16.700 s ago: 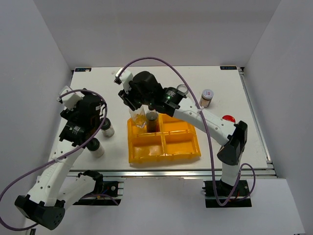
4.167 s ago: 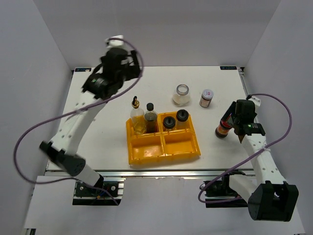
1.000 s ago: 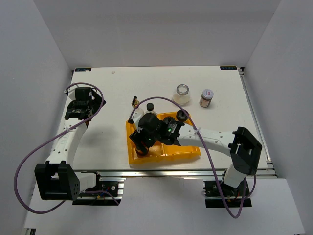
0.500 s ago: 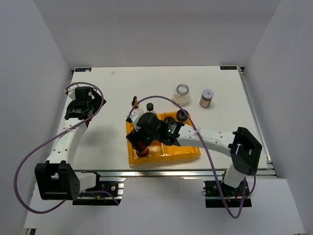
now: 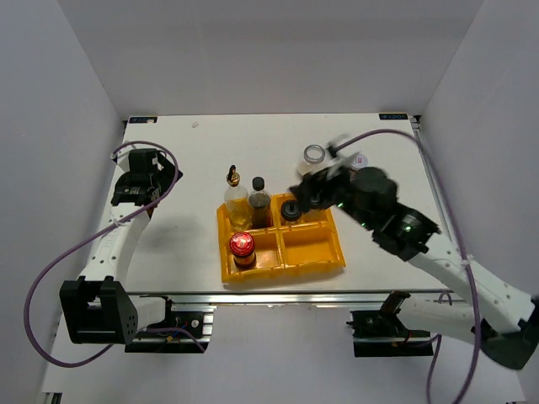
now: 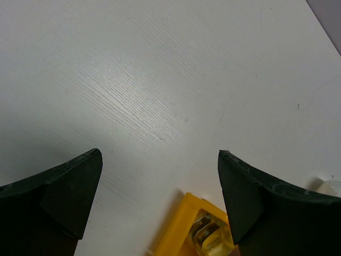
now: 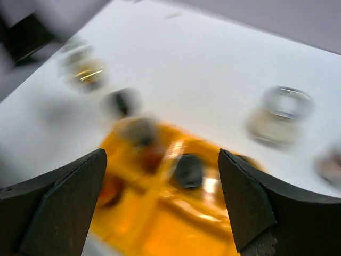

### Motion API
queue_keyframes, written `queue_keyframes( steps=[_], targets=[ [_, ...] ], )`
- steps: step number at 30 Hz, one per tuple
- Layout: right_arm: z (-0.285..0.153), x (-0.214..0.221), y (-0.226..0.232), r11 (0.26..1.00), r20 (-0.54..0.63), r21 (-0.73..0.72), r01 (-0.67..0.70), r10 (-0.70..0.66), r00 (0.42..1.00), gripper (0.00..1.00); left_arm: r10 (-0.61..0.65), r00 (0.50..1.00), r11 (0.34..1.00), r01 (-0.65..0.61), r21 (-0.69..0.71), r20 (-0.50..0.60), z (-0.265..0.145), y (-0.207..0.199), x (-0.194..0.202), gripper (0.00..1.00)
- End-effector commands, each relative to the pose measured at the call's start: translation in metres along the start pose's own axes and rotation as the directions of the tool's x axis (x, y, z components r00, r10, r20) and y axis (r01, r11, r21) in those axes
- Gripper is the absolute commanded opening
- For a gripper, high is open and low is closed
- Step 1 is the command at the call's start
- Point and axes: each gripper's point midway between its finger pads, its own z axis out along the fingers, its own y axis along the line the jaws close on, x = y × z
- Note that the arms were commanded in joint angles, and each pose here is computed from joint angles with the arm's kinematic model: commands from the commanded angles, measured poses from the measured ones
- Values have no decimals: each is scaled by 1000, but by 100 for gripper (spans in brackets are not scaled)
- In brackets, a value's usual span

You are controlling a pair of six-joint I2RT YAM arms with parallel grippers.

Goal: Organize the condiment bottles

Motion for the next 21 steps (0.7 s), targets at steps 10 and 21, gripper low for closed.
queue_keyframes(
  steps=[10,21],
  targets=[
    [-20,74,-293,670,-47,709,-220,357,933,89,-4,999,1000,4,14,47,-2,-8,-20,98],
    [59,114,-360,640,-187,754,-150,428,884,89,11,999,999,-10,-35,41,11,-2,-17,98]
  ],
)
